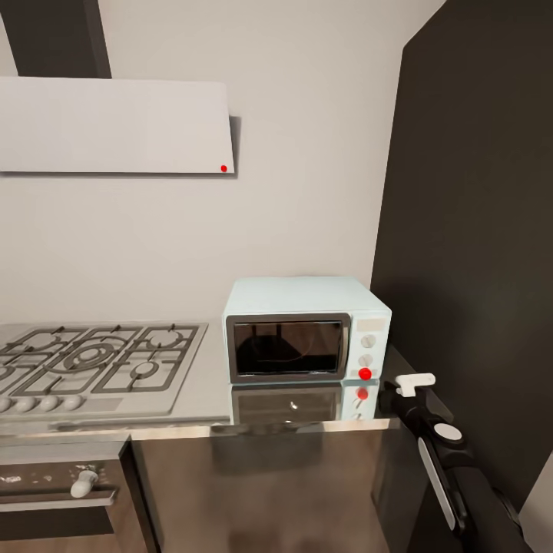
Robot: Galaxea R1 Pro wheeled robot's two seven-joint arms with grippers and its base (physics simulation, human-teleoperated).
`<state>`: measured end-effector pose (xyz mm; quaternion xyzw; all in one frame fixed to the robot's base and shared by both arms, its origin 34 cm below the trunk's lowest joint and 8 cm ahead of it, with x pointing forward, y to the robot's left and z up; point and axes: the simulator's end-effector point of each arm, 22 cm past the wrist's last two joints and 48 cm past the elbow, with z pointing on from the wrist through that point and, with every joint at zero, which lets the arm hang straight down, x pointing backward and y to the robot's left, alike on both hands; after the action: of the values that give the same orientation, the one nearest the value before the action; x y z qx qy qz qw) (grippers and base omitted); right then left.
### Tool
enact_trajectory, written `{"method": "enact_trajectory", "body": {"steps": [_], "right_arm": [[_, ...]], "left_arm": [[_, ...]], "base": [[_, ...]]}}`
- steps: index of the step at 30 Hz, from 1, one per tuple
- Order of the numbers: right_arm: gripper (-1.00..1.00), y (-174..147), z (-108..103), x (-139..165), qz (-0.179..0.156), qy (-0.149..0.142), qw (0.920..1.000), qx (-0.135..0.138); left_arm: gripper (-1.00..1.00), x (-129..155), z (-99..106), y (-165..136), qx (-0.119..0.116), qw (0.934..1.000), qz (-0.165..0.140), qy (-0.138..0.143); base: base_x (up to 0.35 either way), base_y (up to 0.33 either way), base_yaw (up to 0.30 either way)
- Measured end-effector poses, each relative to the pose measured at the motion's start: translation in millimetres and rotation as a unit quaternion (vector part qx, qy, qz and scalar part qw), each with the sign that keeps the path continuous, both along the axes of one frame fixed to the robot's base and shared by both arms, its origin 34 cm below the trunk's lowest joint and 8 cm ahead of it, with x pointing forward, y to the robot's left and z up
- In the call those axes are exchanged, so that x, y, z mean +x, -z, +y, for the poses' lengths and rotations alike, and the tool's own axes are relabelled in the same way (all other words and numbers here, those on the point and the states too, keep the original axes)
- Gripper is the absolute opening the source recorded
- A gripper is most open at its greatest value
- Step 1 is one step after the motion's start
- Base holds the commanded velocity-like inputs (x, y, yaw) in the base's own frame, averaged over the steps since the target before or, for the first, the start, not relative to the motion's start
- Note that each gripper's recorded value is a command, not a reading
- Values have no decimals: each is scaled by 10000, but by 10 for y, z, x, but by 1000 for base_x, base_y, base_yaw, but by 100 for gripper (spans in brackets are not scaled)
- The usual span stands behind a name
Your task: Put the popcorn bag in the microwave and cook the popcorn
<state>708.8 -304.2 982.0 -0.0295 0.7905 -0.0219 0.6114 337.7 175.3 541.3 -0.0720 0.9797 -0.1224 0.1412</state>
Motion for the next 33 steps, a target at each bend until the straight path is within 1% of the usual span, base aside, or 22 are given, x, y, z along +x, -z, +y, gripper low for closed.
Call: {"method": "enact_trajectory", "body": {"steps": [12, 24, 25, 28, 29, 33], "right_arm": [[-100, 56, 19, -4, 49, -8, 10000, 12], [-100, 97, 18, -4, 88, 13, 10000, 28], [-100, 115, 19, -6, 108, 13, 9999, 30], [-100, 320, 20, -23, 311, 13, 9995, 35], [-100, 369, 22, -25, 333, 7, 9994, 27], [-100, 401, 13, -24, 317, 28, 9995, 7]], "left_arm": [[100, 0, 12, 0, 7, 10000, -2, -2], [100, 0, 2, 0, 1, 10000, 0, -1], [100, 0, 2, 0, 1, 10000, 0, -1], [100, 0, 1, 0, 1, 10000, 0, 0], [100, 0, 1, 0, 1, 10000, 0, 0], [100, 0, 6, 0, 4, 10000, -2, -1]], "base": [[249, 0, 0], [10, 0, 0], [0, 0, 0], [8, 0, 0], [77, 0, 0], [131, 0, 0]]}}
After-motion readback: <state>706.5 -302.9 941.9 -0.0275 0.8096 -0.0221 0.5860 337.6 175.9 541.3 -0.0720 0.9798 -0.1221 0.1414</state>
